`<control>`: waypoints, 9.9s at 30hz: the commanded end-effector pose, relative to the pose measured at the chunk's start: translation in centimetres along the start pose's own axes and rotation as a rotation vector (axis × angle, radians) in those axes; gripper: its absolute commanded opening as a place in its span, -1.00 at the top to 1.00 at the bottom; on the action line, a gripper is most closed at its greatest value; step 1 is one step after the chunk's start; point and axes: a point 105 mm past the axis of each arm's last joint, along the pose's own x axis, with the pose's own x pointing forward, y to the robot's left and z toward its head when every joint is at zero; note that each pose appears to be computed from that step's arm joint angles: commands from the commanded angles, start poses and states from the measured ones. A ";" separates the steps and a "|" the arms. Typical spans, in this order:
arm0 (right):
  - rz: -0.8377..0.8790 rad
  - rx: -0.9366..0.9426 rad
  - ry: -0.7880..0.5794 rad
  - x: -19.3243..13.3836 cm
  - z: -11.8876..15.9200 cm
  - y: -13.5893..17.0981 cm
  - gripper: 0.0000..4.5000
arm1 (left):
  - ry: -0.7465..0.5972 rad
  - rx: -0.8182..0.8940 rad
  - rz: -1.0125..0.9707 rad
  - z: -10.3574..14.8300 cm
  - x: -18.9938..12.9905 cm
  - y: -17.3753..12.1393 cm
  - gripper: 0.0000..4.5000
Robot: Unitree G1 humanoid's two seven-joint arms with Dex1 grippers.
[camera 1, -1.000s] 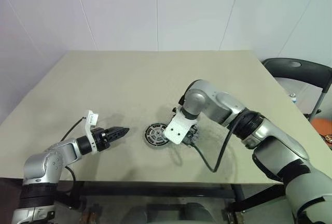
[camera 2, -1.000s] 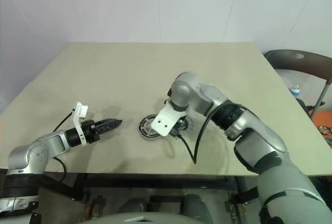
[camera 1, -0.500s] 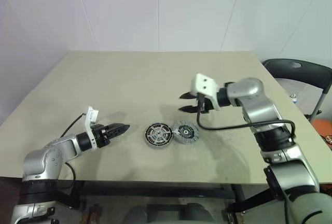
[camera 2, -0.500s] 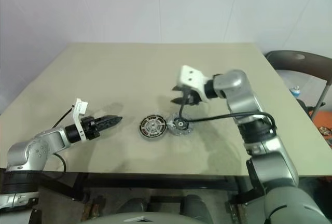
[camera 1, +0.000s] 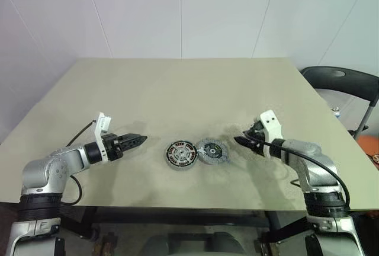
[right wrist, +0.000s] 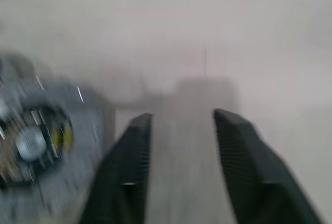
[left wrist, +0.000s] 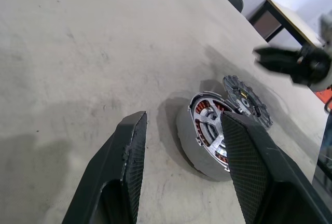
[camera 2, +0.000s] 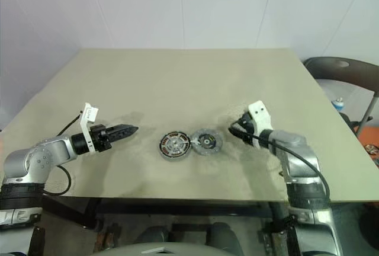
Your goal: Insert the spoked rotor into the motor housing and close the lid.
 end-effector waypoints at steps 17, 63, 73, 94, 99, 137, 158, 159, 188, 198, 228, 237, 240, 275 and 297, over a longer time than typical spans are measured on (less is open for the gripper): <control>0.035 0.115 -0.035 -0.5 -1.4 2.0 0.99 | -0.015 0.031 -0.019 1.0 0.4 -0.5 -0.08; 0.068 0.120 -0.096 1.8 -1.8 4.4 0.99 | -0.030 0.033 -0.023 1.2 1.1 -0.5 -0.08; 0.176 0.207 -0.159 1.9 1.1 5.9 0.99 | -0.026 0.037 -0.022 1.3 1.1 -0.3 -0.08; 0.514 0.041 -0.067 3.3 4.2 12.5 0.99 | -0.018 0.030 -0.016 1.0 1.1 -0.3 -0.08; 0.539 -0.018 -0.049 4.7 4.1 13.7 0.99 | -0.016 0.024 -0.014 0.6 1.0 -0.5 -0.08; 0.508 -0.714 -0.448 3.4 7.2 16.2 0.63 | -0.005 0.012 0.007 0.0 0.2 -0.5 -0.08; 0.432 -0.758 -0.441 6.3 5.7 17.7 -0.77 | 0.013 0.002 -0.002 -0.6 0.1 -1.1 -0.08; 0.425 -0.752 -0.429 6.5 5.5 17.5 -0.91 | 0.013 0.001 -0.002 -0.6 0.1 -1.1 -0.08; 0.543 -0.439 -0.244 5.9 3.2 17.1 -0.98 | 0.018 0.002 -0.006 -1.0 0.7 -1.0 -0.08; 0.491 -0.429 -0.342 6.0 5.4 17.0 -0.98 | 0.007 0.000 0.004 -1.0 0.6 -0.9 -0.08; 0.501 -0.457 -0.256 7.4 3.5 16.8 -0.98 | -0.008 -0.003 0.013 -1.3 0.8 -0.9 -0.08; 0.477 -0.483 -0.242 7.6 3.2 16.4 -0.45 | -0.012 -0.004 0.020 -1.2 0.7 -0.8 -0.08; 0.467 -0.453 -0.250 7.7 3.9 16.1 -0.45 | -0.012 0.002 0.001 -1.1 0.8 -1.2 -0.08; 0.589 -0.568 -0.217 7.0 2.4 16.2 -0.45 | 0.011 0.011 -0.029 -2.0 0.3 -1.9 -0.08; 0.649 -0.597 -0.153 6.7 1.5 16.1 -0.45 | 0.011 0.013 -0.043 -2.0 0.6 -2.1 -0.08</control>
